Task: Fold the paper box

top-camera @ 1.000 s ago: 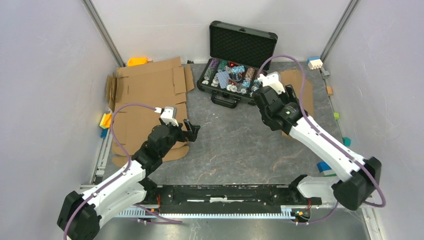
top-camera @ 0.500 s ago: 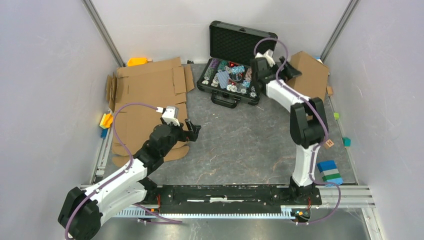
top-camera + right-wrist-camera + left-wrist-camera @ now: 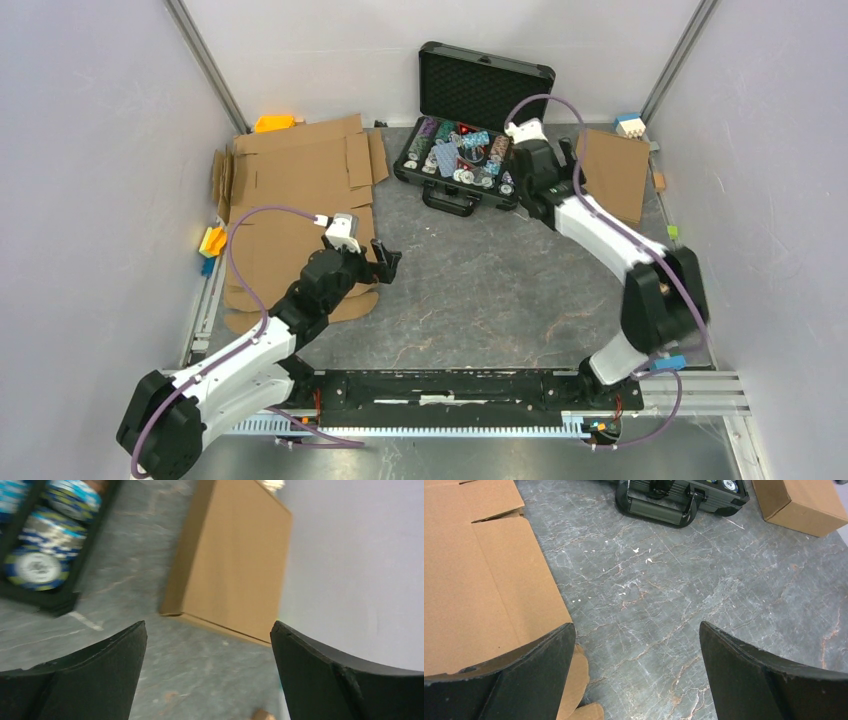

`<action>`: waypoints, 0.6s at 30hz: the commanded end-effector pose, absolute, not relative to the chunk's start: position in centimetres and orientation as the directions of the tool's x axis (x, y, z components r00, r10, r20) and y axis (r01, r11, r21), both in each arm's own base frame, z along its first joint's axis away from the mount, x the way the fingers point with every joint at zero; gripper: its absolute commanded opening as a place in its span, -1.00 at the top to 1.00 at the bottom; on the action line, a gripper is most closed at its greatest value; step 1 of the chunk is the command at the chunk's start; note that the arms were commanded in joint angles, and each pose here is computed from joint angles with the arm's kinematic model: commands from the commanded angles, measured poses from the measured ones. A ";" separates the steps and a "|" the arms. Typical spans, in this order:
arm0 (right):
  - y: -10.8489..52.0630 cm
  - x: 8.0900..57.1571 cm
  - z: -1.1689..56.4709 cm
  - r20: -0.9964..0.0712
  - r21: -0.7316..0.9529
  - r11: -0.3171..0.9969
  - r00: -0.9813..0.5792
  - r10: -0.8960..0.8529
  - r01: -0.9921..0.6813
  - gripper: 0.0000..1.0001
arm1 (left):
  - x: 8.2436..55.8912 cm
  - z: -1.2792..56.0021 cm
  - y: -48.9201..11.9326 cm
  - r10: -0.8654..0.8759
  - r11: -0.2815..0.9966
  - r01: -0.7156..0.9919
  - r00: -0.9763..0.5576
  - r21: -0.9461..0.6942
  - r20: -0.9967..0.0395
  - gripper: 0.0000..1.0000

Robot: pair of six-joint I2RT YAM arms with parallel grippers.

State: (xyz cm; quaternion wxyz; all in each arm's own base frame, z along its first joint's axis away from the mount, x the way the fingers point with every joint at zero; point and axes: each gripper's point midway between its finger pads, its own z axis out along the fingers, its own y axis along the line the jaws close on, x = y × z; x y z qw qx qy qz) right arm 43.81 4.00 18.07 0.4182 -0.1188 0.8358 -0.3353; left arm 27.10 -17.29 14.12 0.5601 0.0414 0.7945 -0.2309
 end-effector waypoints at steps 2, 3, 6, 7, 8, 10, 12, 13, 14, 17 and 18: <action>10.0 41.8 20.2 -0.908 -0.224 0.971 -0.343 -0.240 -0.086 -0.96 | 27.7 15.5 -16.6 -0.187 0.903 0.325 -0.289 -0.280 -0.939 -1.00; 11.0 40.7 19.9 -0.933 -0.163 0.977 -0.301 -0.198 -0.138 -0.96 | 27.6 15.5 -16.5 -0.187 0.904 0.325 -0.284 -0.278 -0.940 -1.00; 12.3 37.7 18.1 -0.968 -0.049 0.972 -0.228 -0.102 -0.228 -0.96 | 27.6 15.8 -16.3 -0.200 0.902 0.327 -0.260 -0.281 -0.945 -1.00; 12.2 37.0 17.4 -0.970 -0.040 0.971 -0.224 -0.094 -0.234 -0.96 | 27.7 15.9 -16.1 -0.207 0.905 0.318 -0.252 -0.283 -0.945 -1.00; 11.9 36.4 16.5 -0.969 -0.040 0.971 -0.228 -0.095 -0.235 -0.96 | 27.7 15.9 -15.9 -0.213 0.909 0.306 -0.243 -0.283 -0.946 -1.00; 11.2 35.3 15.0 -0.964 -0.037 0.976 -0.248 -0.091 -0.215 -0.96 | 27.8 16.0 -15.3 -0.220 0.917 0.281 -0.231 -0.282 -0.948 -1.00; 10.8 34.3 14.1 -0.965 -0.019 0.978 -0.253 -0.072 -0.208 -0.96 | 27.8 16.3 -14.7 -0.228 0.925 0.256 -0.216 -0.281 -0.949 -1.00; 10.7 33.8 13.9 -0.969 -0.005 0.979 -0.242 -0.055 -0.204 -0.96 | 27.8 16.3 -14.5 -0.233 0.925 0.253 -0.208 -0.282 -0.950 -1.00; 10.5 33.3 13.7 -0.972 0.005 0.979 -0.233 -0.043 -0.203 -0.96 | 27.7 16.5 -14.4 -0.241 0.923 0.256 -0.196 -0.287 -0.950 -1.00; 8.9 31.9 12.6 -0.975 0.012 0.990 -0.220 -0.020 -0.141 -0.96 | 27.5 16.6 -14.4 -0.268 0.914 0.264 -0.176 -0.308 -0.947 -1.00; 8.0 31.4 12.1 -0.977 0.013 0.995 -0.214 -0.009 -0.102 -0.96 | 27.5 16.7 -14.3 -0.274 0.915 0.257 -0.172 -0.311 -0.946 -1.00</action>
